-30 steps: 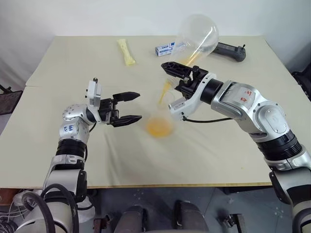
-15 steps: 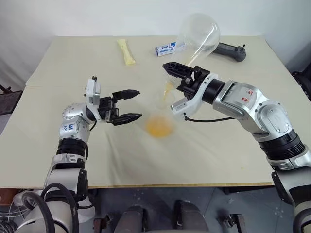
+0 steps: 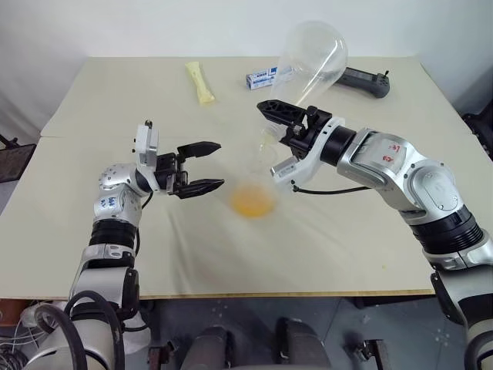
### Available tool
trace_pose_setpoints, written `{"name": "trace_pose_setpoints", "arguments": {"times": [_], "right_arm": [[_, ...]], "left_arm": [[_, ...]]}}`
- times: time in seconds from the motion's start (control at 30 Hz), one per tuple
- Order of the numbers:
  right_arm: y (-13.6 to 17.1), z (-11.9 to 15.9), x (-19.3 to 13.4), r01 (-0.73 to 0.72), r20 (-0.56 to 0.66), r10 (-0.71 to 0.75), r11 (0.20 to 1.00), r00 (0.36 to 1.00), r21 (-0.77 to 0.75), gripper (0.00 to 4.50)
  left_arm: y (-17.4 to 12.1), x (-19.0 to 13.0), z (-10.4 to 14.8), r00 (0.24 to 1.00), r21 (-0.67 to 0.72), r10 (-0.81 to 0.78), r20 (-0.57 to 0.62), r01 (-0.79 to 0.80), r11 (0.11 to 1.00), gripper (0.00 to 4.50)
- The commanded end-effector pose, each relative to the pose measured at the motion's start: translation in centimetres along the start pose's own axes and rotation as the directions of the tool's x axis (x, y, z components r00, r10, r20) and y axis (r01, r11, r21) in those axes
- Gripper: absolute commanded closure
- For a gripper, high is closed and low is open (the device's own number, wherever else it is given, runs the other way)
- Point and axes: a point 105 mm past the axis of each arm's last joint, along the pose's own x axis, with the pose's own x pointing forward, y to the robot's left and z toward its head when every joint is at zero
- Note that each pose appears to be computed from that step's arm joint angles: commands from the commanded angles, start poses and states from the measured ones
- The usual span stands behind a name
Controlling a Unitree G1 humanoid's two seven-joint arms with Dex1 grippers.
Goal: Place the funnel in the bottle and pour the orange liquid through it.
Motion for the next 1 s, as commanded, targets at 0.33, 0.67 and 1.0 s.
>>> {"name": "trace_pose_setpoints", "arguments": {"times": [0.33, 0.67, 1.0], "right_arm": [[-2.9, -0.8, -0.7, 0.109, -0.038, -0.106, 0.989, 0.994, 0.097, 1.69], [-3.8, -2.2, -1.8, 0.223, -0.171, -0.155, 0.818, 0.973, 0.531, 1.69], [1.8, -6.2, -5.1, 0.368, -0.368, -0.005, 0.048, 0.93, 0.929, 1.69]], "left_arm": [[0.1, 0.5, 0.7, 1.0, 0.032, -0.029, -0.011, 0.029, 0.999, 0.0], [0.9, 1.1, -0.2, 0.995, 0.041, 0.044, -0.094, -0.041, 0.998, 0.0], [1.5, 1.2, -0.8, 0.98, 0.016, 0.131, -0.153, -0.13, 0.991, 0.0]]}}
